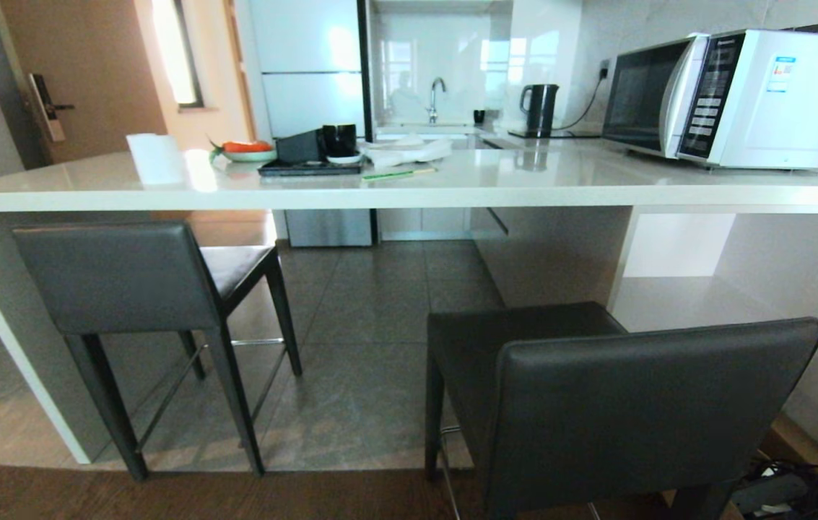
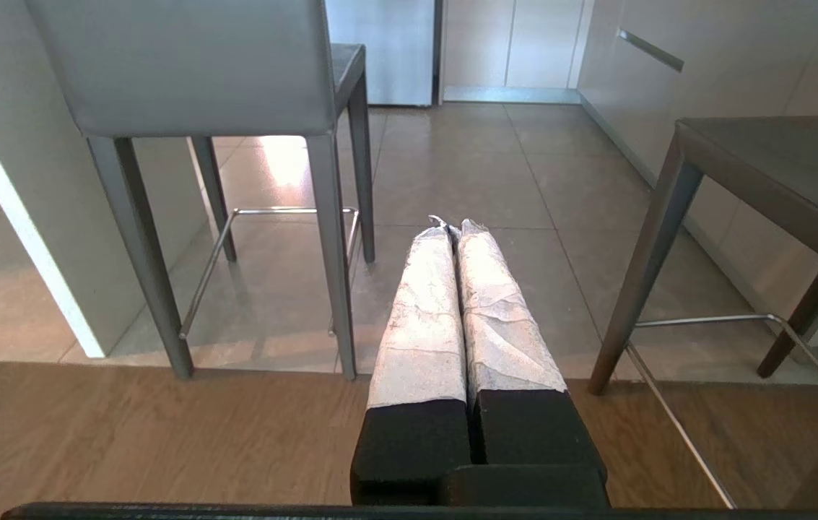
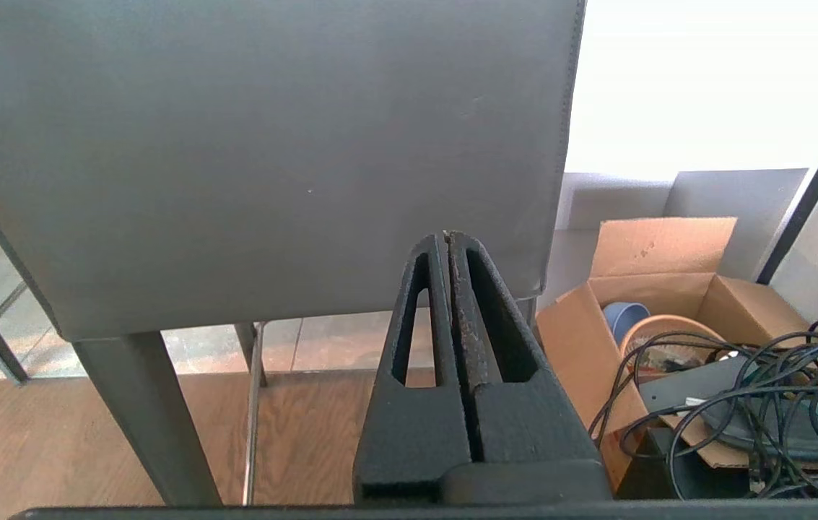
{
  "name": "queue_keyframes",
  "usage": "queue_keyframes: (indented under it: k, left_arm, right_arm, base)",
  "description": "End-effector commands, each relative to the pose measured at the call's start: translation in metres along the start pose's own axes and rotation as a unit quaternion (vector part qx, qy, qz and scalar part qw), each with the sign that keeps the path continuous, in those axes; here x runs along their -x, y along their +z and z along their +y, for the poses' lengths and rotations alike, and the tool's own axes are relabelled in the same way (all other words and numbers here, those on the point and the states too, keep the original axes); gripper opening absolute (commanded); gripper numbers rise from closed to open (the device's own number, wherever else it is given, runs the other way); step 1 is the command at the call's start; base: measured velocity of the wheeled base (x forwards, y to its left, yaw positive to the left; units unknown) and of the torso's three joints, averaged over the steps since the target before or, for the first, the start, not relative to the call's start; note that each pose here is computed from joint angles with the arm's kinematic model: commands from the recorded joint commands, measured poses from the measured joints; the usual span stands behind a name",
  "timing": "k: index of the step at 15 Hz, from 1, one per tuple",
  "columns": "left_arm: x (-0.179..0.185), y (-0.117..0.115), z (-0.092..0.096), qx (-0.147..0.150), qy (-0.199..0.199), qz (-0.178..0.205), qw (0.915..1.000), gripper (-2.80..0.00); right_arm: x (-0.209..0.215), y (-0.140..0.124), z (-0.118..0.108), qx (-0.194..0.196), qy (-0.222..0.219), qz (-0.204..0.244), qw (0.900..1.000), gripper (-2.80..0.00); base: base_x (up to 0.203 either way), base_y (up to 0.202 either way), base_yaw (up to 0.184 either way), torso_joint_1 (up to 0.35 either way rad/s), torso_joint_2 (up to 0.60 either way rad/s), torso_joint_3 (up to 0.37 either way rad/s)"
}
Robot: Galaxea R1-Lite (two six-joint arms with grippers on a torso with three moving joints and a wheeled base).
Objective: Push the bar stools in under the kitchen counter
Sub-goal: Push the gray chair back under the dining table
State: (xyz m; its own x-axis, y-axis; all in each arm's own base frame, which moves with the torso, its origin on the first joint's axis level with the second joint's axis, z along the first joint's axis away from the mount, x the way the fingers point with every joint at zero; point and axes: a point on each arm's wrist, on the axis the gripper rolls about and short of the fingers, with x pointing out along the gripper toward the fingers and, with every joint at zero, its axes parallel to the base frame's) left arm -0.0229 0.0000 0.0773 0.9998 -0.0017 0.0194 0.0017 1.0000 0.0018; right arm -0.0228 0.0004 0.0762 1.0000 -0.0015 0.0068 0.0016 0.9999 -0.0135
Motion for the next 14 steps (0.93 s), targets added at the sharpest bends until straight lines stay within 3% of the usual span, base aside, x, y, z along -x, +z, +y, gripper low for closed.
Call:
queue_keyframes:
  k: [1, 14]
  left_arm:
    - [-0.0006, -0.0025, 0.0000, 0.000, 0.000, 0.004, 1.0000, -2.80]
    - [-0.0006, -0.0025, 0.0000, -0.001, -0.001, 0.004, 1.0000, -2.80]
  right_arm:
    - [-0.0005, -0.0016, 0.0000, 0.000, 0.000, 0.003, 1.000, -2.80]
    - [-0.0008, -0.0019, 0.0000, -0.001, 0.000, 0.002, 1.000, -2.80]
  base:
    - [0.000, 0.000, 0.000, 0.000, 0.00, 0.000]
    - [0.000, 0.000, 0.000, 0.000, 0.00, 0.000]
